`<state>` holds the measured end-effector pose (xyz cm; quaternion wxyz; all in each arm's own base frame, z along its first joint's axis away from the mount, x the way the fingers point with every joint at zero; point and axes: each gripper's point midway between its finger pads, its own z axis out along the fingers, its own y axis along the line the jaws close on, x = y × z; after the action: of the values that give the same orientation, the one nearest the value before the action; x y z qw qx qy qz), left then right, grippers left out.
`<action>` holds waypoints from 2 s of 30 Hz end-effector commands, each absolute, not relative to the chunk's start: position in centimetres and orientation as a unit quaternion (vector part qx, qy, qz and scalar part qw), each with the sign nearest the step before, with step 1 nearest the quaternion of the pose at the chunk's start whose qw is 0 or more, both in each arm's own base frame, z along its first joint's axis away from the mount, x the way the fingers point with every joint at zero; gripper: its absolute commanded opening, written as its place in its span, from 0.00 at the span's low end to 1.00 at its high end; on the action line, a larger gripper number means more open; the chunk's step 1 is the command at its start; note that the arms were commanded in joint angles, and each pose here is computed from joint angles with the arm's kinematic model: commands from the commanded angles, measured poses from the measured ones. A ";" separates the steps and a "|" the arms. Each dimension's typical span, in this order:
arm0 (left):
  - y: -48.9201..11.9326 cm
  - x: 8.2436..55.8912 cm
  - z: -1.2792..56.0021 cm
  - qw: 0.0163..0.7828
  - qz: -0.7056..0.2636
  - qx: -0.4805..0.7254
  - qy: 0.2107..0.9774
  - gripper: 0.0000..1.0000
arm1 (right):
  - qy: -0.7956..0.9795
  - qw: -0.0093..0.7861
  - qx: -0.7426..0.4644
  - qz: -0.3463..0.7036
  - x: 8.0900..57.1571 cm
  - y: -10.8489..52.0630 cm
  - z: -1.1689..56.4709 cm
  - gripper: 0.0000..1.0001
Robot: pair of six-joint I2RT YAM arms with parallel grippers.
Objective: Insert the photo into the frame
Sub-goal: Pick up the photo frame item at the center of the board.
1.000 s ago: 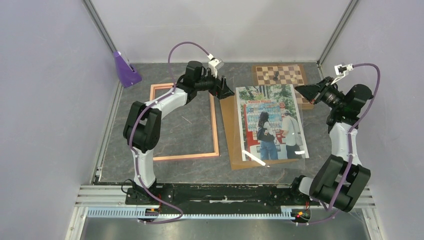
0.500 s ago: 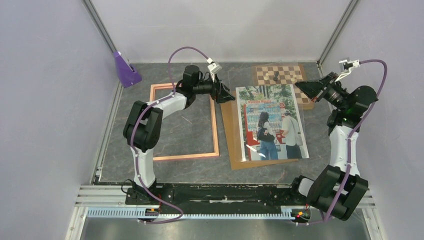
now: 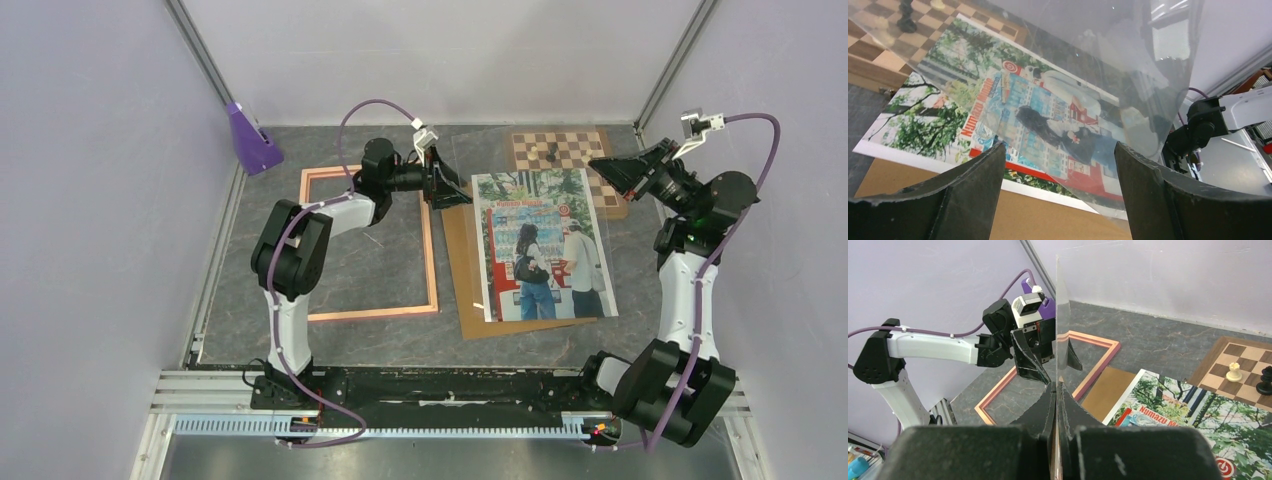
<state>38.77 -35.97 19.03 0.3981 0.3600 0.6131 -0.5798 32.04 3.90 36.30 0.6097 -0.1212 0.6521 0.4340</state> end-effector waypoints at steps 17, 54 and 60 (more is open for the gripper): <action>-35.6 36.0 22.1 0.407 -0.603 0.371 0.577 0.33 | 0.661 0.640 -0.145 0.363 32.9 3.0 37.4 0.00; -30.4 31.7 26.1 0.390 -0.485 0.341 0.704 0.02 | 0.725 0.612 -0.142 0.282 34.3 0.6 28.7 0.73; -29.7 30.6 26.7 0.394 -0.476 0.363 0.697 0.03 | 0.726 0.598 -0.153 0.302 33.9 1.2 27.1 0.88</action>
<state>31.21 -30.25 23.83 0.3515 0.3176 0.7282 -0.4954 34.40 0.78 27.90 0.5999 -0.1346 0.7309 0.2964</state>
